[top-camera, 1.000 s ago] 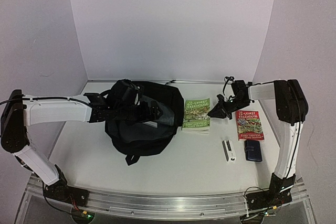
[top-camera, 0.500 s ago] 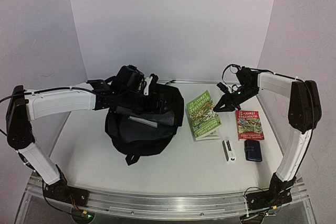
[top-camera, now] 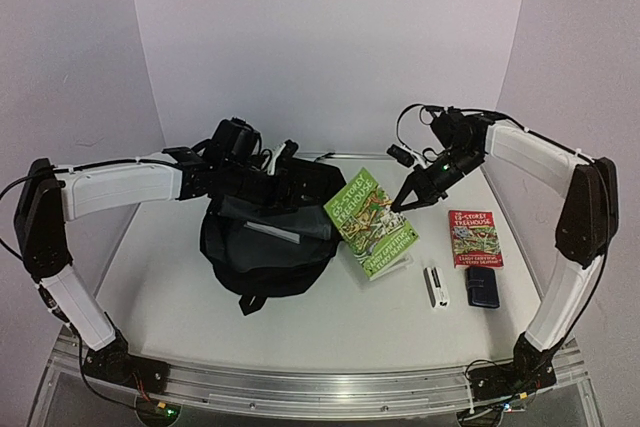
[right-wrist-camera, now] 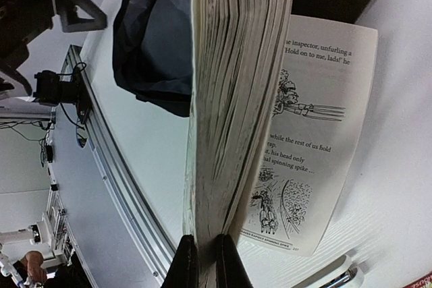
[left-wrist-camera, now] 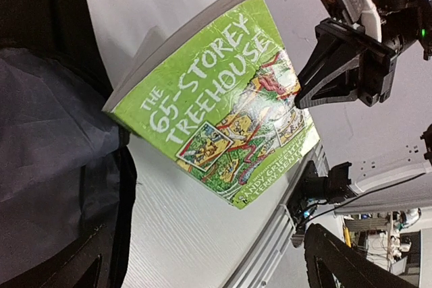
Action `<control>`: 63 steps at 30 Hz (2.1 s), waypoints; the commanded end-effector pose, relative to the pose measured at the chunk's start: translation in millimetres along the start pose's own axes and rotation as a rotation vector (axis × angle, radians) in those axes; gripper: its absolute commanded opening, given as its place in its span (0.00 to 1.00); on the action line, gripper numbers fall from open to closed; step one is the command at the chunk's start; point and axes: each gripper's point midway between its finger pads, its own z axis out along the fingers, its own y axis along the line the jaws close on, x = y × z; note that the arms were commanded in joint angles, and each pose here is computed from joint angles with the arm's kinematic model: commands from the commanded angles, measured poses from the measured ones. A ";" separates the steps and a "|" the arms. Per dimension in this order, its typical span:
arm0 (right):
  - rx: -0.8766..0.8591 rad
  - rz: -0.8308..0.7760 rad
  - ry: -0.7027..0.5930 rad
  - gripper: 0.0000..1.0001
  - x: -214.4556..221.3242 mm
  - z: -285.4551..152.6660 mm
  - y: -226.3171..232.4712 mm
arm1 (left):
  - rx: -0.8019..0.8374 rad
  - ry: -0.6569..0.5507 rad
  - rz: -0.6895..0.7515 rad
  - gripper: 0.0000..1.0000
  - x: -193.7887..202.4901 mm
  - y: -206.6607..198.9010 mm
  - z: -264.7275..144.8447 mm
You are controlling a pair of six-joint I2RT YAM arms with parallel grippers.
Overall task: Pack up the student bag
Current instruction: Pick up the book from the center of the board.
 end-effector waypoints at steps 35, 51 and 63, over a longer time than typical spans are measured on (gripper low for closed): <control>-0.232 -0.240 -0.055 0.00 -3.8 -32.8 146.4 | 0.290 0.061 -0.181 1.00 41.5 -0.4 36.7; -0.213 -0.237 -0.006 0.00 4.0 -14.3 135.3 | 0.579 0.022 -0.013 0.46 37.2 -71.0 -1.9; 0.035 -0.106 -0.139 0.85 -40.8 -48.2 73.5 | 0.459 -0.182 0.021 0.00 12.2 -71.6 -36.6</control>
